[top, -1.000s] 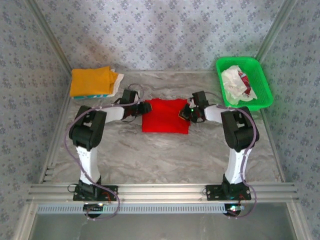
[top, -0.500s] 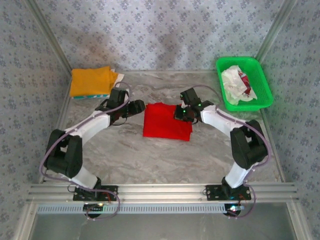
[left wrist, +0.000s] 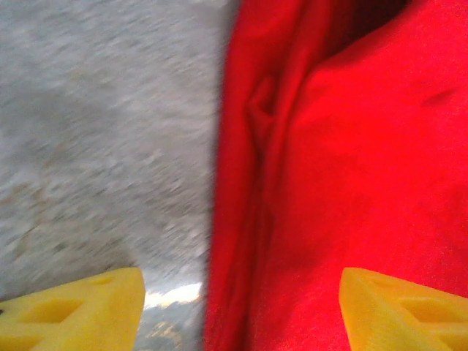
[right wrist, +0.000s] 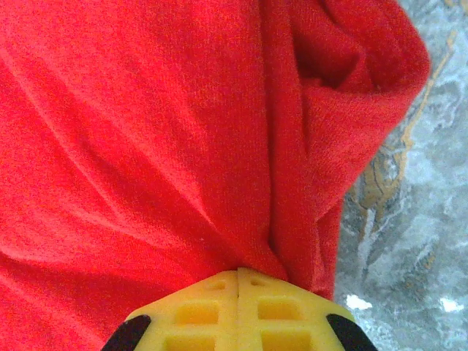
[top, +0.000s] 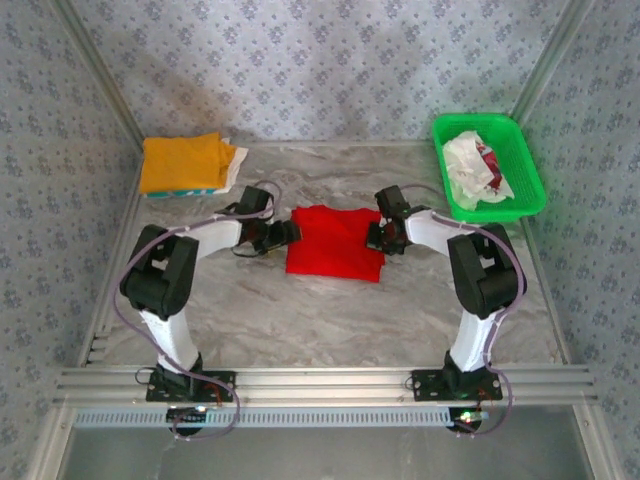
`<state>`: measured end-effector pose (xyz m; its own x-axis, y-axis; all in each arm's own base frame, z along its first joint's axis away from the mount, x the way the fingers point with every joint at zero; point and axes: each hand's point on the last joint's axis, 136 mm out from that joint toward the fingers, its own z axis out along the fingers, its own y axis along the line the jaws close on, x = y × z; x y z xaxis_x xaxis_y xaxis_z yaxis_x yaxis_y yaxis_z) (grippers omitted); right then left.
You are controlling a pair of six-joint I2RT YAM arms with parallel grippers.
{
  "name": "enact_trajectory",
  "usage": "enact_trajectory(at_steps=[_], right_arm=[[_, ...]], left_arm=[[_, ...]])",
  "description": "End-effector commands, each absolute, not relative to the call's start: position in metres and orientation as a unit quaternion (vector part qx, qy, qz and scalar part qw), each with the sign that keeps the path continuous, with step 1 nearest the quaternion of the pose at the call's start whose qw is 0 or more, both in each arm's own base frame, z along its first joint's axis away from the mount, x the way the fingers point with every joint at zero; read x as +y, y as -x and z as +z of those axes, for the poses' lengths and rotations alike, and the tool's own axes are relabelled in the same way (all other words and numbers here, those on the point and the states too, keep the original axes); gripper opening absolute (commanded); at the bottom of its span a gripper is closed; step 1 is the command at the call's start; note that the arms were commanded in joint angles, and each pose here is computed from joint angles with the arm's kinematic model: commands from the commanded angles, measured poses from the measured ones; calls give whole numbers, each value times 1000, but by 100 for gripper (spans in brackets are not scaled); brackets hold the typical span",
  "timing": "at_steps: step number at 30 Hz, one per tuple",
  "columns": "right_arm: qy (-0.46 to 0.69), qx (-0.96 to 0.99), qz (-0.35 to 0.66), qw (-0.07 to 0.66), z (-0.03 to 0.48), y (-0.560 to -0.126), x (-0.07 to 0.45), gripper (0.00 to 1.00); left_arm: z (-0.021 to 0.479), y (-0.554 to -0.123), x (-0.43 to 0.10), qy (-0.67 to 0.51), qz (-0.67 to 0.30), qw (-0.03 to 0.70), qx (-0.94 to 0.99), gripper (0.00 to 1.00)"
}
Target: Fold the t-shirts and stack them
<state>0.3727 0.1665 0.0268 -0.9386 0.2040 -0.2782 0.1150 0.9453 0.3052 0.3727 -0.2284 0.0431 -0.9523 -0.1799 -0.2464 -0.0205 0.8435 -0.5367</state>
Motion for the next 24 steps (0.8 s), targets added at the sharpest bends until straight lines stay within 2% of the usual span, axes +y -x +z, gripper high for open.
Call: enact_trajectory(at_steps=[1, 10, 13, 21, 24], right_arm=[[-82, 977, 139, 142, 11, -366, 160, 0], [-85, 973, 166, 138, 7, -367, 166, 0], [-87, 972, 171, 139, 6, -368, 167, 0], [-88, 970, 180, 139, 4, -373, 170, 0], [-86, 969, 182, 140, 5, -374, 172, 0]], left_arm=[[39, -371, -253, 27, -294, 130, 947, 69], [22, -370, -281, 21, -288, 107, 951, 67], [24, -375, -292, 26, -307, 112, 945, 62], [37, -389, -321, 7, -326, 134, 936, 39], [42, -392, -320, 3, -323, 144, 935, 27]])
